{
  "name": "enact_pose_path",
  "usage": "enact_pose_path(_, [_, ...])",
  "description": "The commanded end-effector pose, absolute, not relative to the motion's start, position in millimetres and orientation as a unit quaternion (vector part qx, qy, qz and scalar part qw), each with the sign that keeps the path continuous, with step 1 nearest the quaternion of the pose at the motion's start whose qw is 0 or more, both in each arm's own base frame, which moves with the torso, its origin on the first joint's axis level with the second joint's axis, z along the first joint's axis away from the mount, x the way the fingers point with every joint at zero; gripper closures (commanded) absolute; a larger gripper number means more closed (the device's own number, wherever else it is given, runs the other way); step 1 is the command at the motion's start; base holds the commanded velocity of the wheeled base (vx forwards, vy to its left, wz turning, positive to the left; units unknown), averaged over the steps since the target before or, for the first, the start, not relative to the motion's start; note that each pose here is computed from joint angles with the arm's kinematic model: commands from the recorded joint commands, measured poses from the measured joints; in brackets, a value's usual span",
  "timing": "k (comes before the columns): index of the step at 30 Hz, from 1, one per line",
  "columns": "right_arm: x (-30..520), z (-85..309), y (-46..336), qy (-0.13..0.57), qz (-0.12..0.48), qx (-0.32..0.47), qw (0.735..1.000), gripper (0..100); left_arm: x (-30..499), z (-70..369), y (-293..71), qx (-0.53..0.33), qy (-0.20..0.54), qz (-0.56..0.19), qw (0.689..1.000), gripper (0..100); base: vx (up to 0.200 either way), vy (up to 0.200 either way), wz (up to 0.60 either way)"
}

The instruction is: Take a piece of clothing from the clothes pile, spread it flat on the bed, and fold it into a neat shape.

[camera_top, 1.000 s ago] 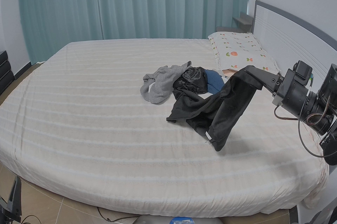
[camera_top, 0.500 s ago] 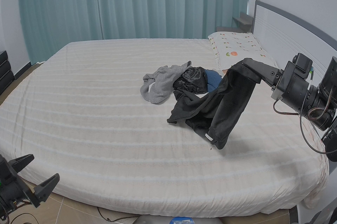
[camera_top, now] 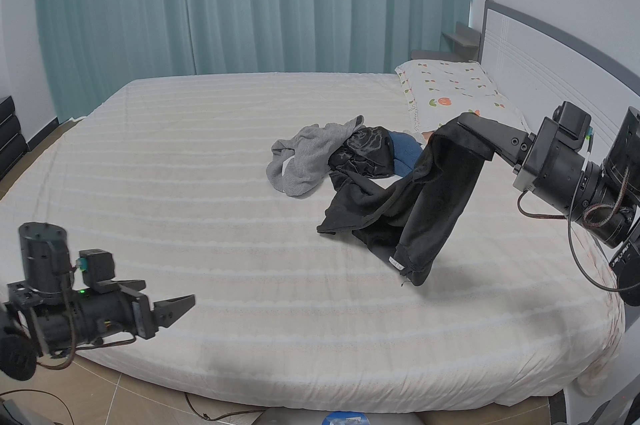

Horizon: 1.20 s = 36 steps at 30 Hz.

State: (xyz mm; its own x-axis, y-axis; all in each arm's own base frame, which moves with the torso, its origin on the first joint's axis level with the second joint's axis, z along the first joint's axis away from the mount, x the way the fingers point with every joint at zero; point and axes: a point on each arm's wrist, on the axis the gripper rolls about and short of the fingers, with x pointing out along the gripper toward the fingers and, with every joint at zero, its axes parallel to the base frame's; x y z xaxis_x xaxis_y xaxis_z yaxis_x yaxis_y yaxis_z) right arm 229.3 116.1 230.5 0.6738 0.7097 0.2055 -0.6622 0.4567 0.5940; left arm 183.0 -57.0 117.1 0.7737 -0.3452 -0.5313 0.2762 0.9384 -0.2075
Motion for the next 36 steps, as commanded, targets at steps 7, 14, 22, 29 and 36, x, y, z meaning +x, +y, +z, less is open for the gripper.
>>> enact_pose_path(7, [227,235,110,0.025,0.397,0.332,0.855,100,282,62,-148,-0.058,0.345,-0.169,0.922,0,0.000,0.000,0.00])
enact_pose_path(14, [226,233,109,0.028,0.394,0.334,0.856,100,319,39,-176,-0.051,0.339,-0.165,0.925,0,0.000,0.000,0.00])
enact_pose_path(22, [225,234,108,0.026,0.393,0.335,0.856,100,364,18,-204,-0.054,0.315,-0.173,0.932,0,0.000,0.000,0.00])
enact_pose_path(29, [225,234,108,0.027,0.394,0.335,0.856,100,400,-10,-226,-0.062,0.293,-0.169,0.939,0,0.000,0.000,0.00])
enact_pose_path(36, [219,239,111,0.022,0.407,0.334,0.850,100,430,-15,-242,-0.070,0.252,-0.163,0.951,0,0.000,0.000,0.00])
